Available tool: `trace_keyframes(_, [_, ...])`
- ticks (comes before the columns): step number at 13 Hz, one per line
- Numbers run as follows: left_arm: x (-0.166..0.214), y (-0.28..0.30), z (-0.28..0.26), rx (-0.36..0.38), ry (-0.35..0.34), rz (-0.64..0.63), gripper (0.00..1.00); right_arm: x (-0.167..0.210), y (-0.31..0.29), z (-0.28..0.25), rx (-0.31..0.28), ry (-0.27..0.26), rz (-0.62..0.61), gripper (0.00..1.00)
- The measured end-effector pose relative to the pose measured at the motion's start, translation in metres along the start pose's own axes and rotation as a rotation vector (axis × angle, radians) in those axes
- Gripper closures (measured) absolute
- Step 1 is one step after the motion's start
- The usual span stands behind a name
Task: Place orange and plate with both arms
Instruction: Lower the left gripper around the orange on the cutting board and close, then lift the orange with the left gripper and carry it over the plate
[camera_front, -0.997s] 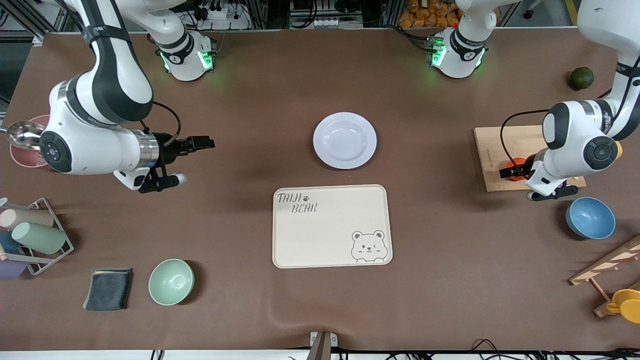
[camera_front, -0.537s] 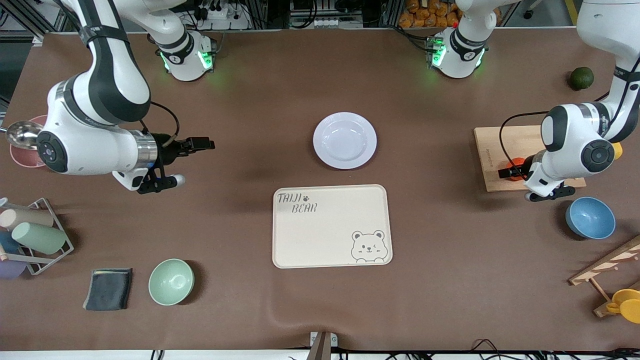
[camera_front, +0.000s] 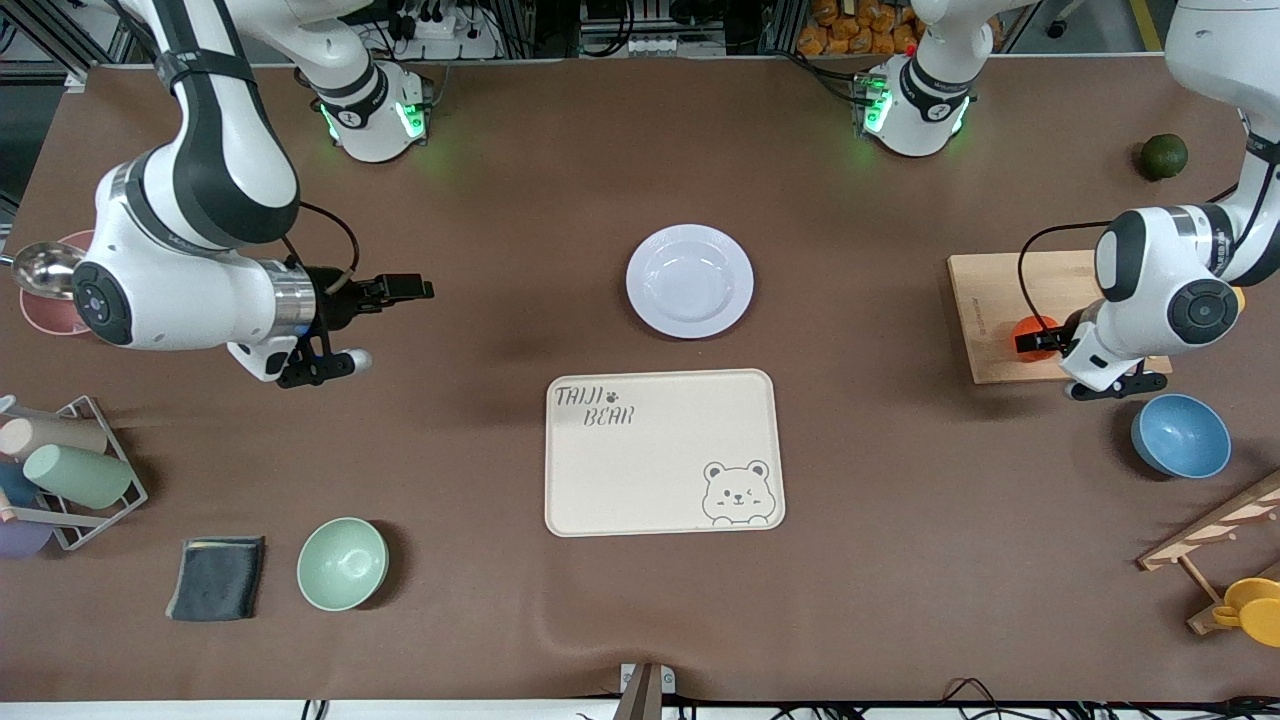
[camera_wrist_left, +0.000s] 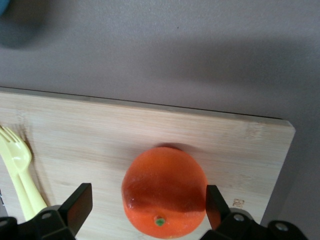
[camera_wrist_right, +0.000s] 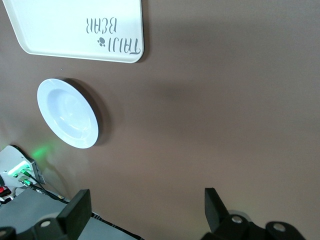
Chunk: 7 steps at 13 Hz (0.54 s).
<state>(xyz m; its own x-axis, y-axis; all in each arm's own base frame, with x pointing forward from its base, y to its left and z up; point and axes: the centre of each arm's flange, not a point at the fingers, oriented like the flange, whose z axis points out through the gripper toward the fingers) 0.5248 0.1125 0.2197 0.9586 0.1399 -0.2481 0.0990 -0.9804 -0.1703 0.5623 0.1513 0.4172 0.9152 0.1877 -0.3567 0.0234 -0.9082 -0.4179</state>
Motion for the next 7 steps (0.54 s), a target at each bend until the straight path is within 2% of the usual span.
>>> trace_keyframes(5, [0.001, 0.005, 0.014, -0.005, -0.025, 0.009, 0.0, 0.0, 0.0, 0.0, 0.0, 0.0, 0.0, 0.0])
trace_keyframes(6, [0.001, 0.006, 0.018, -0.006, -0.031, 0.012, 0.09, 0.0, 0.0, 0.0, 0.0, 0.0, 0.0, 0.0])
trace_keyframes(7, [0.002, 0.006, 0.02, -0.007, -0.033, 0.015, 0.22, 0.0, 0.0, 0.0, 0.0, 0.0, 0.001, 0.0])
